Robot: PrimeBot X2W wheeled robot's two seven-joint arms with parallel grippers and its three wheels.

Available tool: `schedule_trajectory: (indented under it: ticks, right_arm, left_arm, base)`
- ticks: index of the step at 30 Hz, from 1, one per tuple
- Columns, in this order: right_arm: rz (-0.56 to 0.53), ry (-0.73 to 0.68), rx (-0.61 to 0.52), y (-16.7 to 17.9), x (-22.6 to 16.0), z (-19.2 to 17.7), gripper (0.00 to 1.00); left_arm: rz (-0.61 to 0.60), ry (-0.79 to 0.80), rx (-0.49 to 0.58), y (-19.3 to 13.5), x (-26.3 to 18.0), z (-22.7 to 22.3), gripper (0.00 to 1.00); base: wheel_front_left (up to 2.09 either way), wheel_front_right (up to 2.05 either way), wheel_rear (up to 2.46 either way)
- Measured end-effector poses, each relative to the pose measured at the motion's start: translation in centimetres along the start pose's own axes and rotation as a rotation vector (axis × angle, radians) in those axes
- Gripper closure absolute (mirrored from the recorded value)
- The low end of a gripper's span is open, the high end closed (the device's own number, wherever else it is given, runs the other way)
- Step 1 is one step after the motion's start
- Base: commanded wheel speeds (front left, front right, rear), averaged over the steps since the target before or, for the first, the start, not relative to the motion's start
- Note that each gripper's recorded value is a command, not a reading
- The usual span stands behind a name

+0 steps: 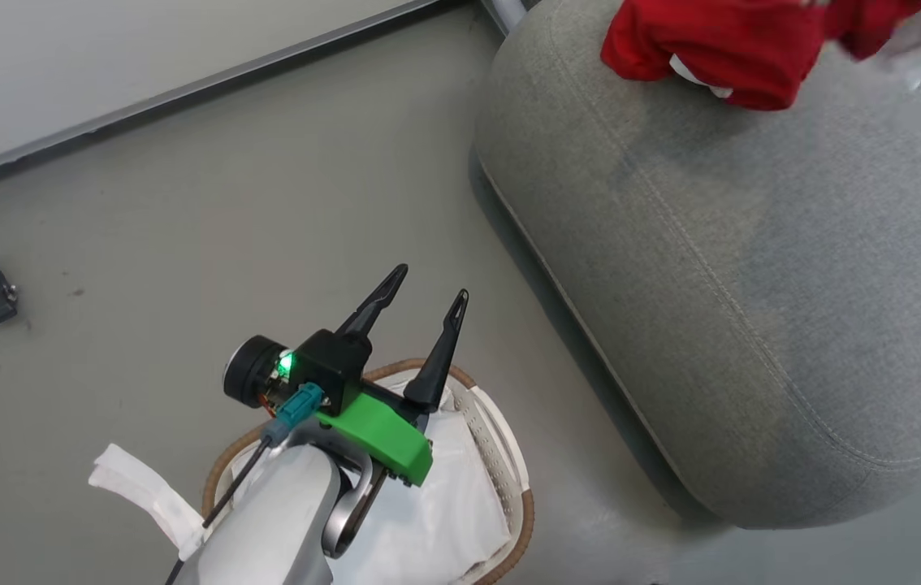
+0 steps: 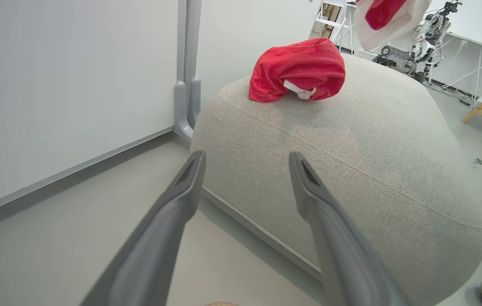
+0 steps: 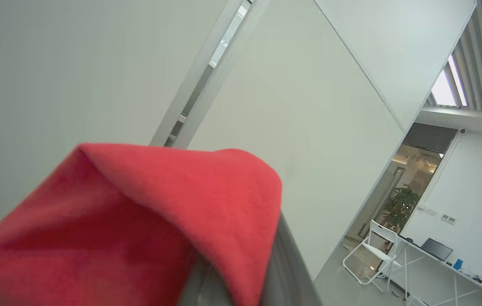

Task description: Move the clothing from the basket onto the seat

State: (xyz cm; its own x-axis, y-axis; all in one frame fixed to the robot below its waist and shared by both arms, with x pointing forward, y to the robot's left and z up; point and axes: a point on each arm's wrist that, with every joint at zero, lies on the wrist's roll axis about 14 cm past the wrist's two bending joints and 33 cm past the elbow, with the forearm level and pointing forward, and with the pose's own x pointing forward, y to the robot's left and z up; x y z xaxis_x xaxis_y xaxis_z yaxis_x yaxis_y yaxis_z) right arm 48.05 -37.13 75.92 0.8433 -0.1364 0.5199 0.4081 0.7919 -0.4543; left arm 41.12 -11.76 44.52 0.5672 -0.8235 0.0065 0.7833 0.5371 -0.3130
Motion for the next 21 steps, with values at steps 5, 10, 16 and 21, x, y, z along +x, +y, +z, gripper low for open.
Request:
schedule_trajectory:
  ticks: [5,10,16,21]
  right_arm:
    - [-0.045,-0.007,-0.128,-3.4,3.6,0.2,1.0]
    - [-0.056,0.051,-0.18,-3.9,5.8,-2.5,1.0]
    - [-0.029,0.179,-0.146,-0.6,5.8,-9.2,1.0]
    - [0.022,0.379,-0.117,3.3,2.0,-17.5,1.0]
  left_arm:
    - [0.039,-0.011,0.006,2.2,-0.1,0.0,0.0]
    - [0.083,-0.003,0.005,4.8,-0.4,-0.9,0.0]
    - [0.132,0.024,-0.008,7.7,-1.0,-2.9,0.0]
    - [0.151,0.06,-0.025,9.0,-1.4,-5.0,0.0]
  base:
    - [0.0,0.0,0.0]
    - [0.0,0.0,0.0]
    - [0.0,0.0,0.0]
    - [0.0,0.0,0.0]
